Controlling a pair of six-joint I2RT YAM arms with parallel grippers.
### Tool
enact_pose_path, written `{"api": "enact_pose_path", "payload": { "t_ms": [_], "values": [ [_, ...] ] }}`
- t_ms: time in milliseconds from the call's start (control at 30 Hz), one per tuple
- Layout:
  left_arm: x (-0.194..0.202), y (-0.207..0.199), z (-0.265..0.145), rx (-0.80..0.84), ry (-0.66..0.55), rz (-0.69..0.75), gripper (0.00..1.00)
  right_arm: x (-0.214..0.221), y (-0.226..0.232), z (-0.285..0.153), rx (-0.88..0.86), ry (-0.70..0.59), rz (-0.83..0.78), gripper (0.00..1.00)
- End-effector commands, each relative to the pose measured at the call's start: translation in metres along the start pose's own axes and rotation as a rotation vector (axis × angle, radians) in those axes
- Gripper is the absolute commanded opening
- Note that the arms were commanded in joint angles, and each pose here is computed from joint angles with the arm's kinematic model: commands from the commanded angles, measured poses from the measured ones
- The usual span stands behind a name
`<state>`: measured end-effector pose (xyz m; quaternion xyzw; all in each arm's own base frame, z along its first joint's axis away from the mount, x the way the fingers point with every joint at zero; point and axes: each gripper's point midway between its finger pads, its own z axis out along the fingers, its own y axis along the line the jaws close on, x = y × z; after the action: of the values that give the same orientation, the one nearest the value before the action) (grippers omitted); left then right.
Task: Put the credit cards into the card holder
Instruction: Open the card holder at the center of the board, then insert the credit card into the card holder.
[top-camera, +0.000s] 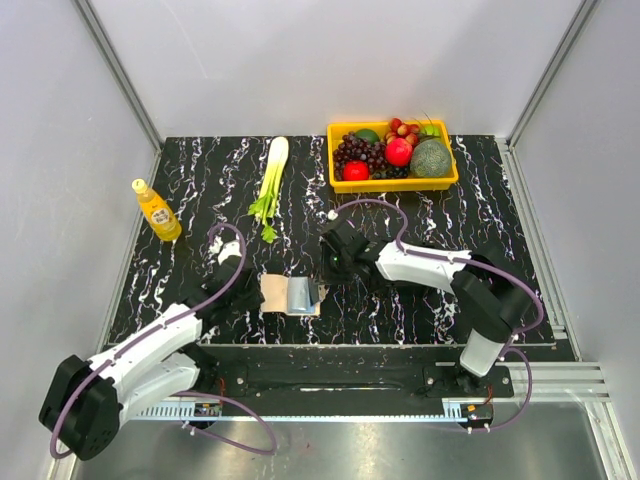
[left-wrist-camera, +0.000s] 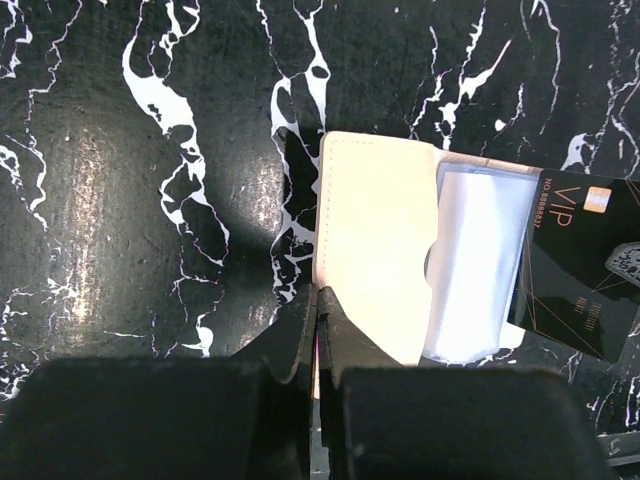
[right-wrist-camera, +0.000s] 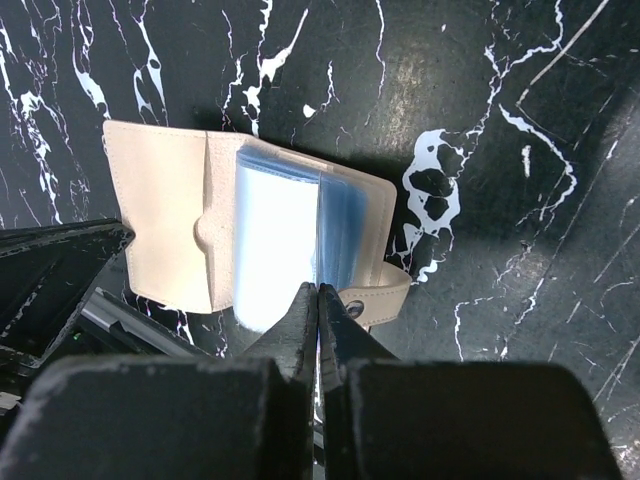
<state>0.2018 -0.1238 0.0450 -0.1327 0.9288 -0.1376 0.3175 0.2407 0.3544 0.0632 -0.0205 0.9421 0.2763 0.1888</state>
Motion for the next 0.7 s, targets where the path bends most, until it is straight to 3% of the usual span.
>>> {"api": "enact_pose_path", "payload": {
  "t_ms": [0,267,667],
  "values": [
    [0.003,0.006,0.006,-0.020,0.005,0.026,0.00,-0.005,0.008,0.004,-0.039,-0.017,0.024,0.00],
    [0.014,0.012,0.015,-0.043,0.042,0.041,0.00,-0.013,-0.007,-0.007,-0.037,-0.041,0.065,0.00],
    [0.020,-0.011,0.028,0.044,0.101,0.041,0.00,-0.009,0.045,-0.001,-0.206,0.028,0.011,0.00]
  ]
}}
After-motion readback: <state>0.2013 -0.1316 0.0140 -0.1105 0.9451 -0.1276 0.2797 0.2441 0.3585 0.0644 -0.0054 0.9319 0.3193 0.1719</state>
